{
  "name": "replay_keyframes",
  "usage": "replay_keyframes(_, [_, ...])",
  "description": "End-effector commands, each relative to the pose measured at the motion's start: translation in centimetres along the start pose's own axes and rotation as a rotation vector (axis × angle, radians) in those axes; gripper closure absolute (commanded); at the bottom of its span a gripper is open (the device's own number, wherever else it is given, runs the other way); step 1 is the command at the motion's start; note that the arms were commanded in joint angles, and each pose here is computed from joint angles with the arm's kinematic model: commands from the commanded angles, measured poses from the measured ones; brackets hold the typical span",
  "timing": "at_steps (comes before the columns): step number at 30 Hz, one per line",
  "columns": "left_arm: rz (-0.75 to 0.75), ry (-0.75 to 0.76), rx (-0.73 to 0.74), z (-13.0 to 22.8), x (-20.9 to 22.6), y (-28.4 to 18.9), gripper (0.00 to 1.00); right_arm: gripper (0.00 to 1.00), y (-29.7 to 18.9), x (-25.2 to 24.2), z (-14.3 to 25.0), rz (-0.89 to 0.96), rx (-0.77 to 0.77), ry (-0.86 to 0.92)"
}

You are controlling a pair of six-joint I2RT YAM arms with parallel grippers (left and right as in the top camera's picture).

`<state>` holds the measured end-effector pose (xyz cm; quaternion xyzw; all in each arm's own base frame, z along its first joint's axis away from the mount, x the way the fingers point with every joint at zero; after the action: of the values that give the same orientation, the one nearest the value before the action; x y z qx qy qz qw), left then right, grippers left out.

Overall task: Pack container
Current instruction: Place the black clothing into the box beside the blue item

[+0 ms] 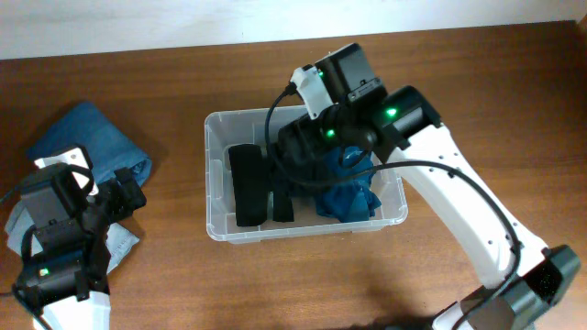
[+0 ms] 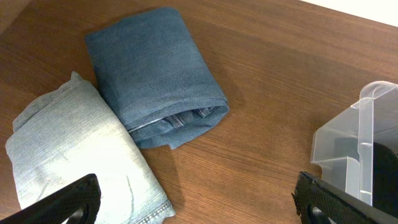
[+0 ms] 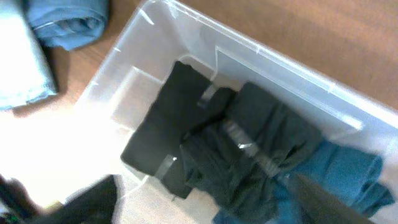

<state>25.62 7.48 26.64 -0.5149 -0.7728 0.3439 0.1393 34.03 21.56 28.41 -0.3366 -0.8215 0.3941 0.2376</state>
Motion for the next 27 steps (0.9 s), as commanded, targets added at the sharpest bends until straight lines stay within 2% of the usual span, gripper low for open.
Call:
replay_keyframes(1, [-0.004,-0.013,-0.026,-0.8,0.0,-0.5,0.01,0.48,6.2,-1.6,3.5,0.016,0.182,0.031])
replay_keyframes(2, [-0.004,-0.013,-0.026,-0.8,0.0,-0.5,0.01,0.57,8.0,-1.9,4.6,0.009,0.229,0.041])
replay_keyframes(4, [-0.004,-0.013,-0.026,-0.8,0.0,-0.5,0.0,0.62,10.7,-2.3,6.7,-0.001,0.306,0.058])
replay_keyframes(7, [-0.004,-0.013,-0.026,-0.8,0.0,-0.5,0.0,0.62,15.2,-2.6,10.6,-0.041,0.442,0.09])
replay_keyframes(9, [-0.005,-0.013,-0.026,-0.8,0.1,-0.5,0.01,0.6,16.7,-2.6,11.8,-0.064,0.487,0.098])
replay_keyframes(11, [-0.005,-0.013,-0.026,-0.8,0.1,-0.5,0.01,0.58,16.0,-2.6,11.2,-0.062,0.473,0.095])
replay_keyframes(15, [-0.005,-0.013,-0.027,-0.8,0.1,-0.5,0.01,0.5,11.5,-2.3,6.9,-0.023,0.355,0.041])
replay_keyframes(17, [-0.005,-0.013,-0.028,-0.8,0.1,-0.5,0.01,0.4,7.7,-2.1,3.9,0.012,0.254,0.0])
replay_keyframes(18, [-0.004,-0.013,-0.032,-0.9,0.0,-0.5,0.0,0.33,5.7,-1.7,2.4,0.02,0.195,-0.027])
replay_keyframes(19, [-0.004,-0.013,-0.034,-0.9,0.0,-0.5,0.01,0.1,2.7,-1.4,0.5,0.036,0.107,-0.049])
replay_keyframes(20, [-0.01,-0.014,-0.035,-1.0,0.1,-0.5,0.01,0.01,0.5,-1.3,-0.7,0.051,0.042,-0.058])
replay_keyframes(23, [-0.117,-0.035,-0.026,-0.7,2.0,-0.6,0.01,0.01,-5.1,-1.8,-2.4,0.099,-0.102,-0.055])
replay_keyframes(27, [-0.234,-0.192,-0.006,-0.3,6.0,-0.8,0.0,0.02,-9.5,-4.4,-0.9,0.168,-0.133,0.024])
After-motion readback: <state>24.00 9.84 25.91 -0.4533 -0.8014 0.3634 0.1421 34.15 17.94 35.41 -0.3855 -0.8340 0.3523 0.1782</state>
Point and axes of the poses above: each gripper's point midway between its finger pads, its own y axis out along the fingers, its own x axis along the line the jaws close on, z = x × y, the point moved 5 cm from there along -y, back along the fingers, and after that the axes turned 8 degrees about -y, right-handed, at the moved point
